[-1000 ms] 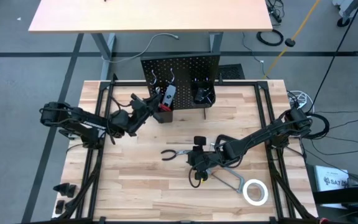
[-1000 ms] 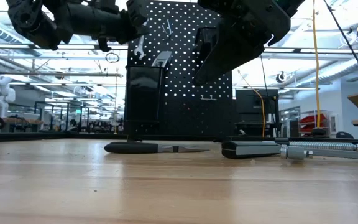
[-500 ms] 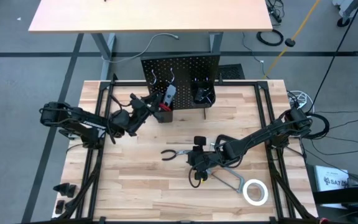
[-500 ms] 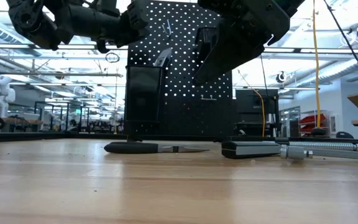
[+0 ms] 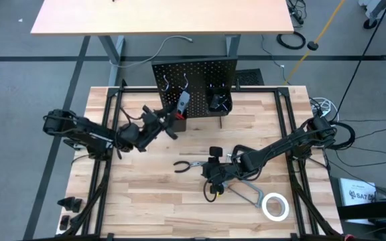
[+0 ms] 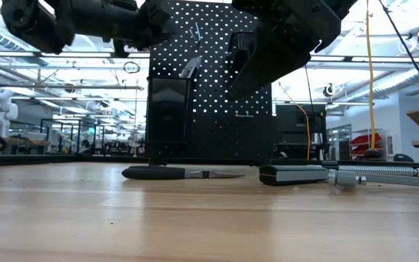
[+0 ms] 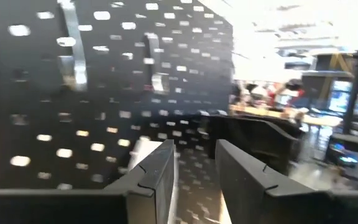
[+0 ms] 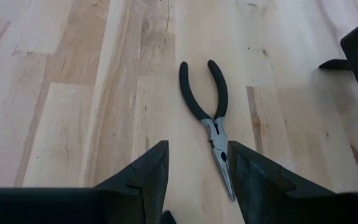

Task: Hang tools onto peg board
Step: Put the pliers into the left black bin on the pegboard

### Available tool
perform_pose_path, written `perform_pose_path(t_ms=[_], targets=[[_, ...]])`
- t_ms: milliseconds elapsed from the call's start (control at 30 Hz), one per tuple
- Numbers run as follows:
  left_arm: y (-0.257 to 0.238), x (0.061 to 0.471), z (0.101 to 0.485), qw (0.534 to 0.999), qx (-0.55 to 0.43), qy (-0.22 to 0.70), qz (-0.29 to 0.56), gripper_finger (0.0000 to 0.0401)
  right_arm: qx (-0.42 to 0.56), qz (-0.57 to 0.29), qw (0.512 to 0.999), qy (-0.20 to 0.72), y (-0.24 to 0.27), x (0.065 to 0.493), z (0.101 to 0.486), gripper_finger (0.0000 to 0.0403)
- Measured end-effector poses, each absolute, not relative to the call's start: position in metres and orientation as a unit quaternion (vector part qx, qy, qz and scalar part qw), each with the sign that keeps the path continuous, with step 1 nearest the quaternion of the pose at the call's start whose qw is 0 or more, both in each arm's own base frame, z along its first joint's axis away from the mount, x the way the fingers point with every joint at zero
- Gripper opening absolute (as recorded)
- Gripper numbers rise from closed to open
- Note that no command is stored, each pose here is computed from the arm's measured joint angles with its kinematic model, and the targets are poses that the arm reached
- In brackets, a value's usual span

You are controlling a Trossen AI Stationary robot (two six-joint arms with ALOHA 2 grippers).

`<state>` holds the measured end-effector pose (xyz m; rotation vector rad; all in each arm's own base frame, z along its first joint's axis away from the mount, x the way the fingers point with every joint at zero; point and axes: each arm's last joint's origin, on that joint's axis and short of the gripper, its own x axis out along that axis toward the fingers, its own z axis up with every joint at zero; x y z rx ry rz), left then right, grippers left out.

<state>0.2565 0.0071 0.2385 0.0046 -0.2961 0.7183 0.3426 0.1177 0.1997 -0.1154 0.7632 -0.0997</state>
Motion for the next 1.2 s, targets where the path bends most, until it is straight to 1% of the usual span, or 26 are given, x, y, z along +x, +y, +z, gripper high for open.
perform_pose_path(t_ms=[167, 300, 467, 633, 700, 867, 1100, 1200], targets=[[-0.025, 0.256, 0.238, 0.946, -0.002, -0.141, 0.292, 0.0121, -0.046, -0.041, 0.922, 0.383, 0.119, 0.341, 0.198, 0.0155], [-0.059, 0.252, 0.231, 0.968, 0.006, -0.108, 0.228, 0.0121, -0.031, -0.016, 0.919, 0.392, 0.122, 0.34, 0.198, 0.0155], [-0.096, 0.245, 0.211, 0.989, 0.019, -0.02, 0.147, 0.0121, -0.022, -0.017, 0.92, 0.391, 0.126, 0.338, 0.197, 0.0155], [-0.114, 0.235, 0.186, 0.992, -0.005, 0.084, 0.096, 0.0121, -0.012, -0.019, 0.922, 0.386, 0.127, 0.337, 0.195, 0.0155], [-0.116, 0.232, 0.179, 0.989, -0.012, 0.115, 0.095, 0.0121, -0.014, -0.019, 0.92, 0.391, 0.127, 0.335, 0.192, 0.0155], [-0.117, 0.231, 0.176, 0.988, -0.018, 0.125, 0.088, 0.0121, -0.013, -0.023, 0.923, 0.385, 0.125, 0.335, 0.189, 0.0155], [-0.116, 0.23, 0.173, 0.986, -0.005, 0.141, 0.091, 0.0121, 0.004, -0.024, 0.946, 0.324, 0.118, 0.348, 0.198, 0.0155], [-0.114, 0.229, 0.169, 0.982, 0.009, 0.158, 0.101, 0.0121, -0.008, -0.017, 0.949, 0.314, 0.118, 0.352, 0.195, 0.0155]])
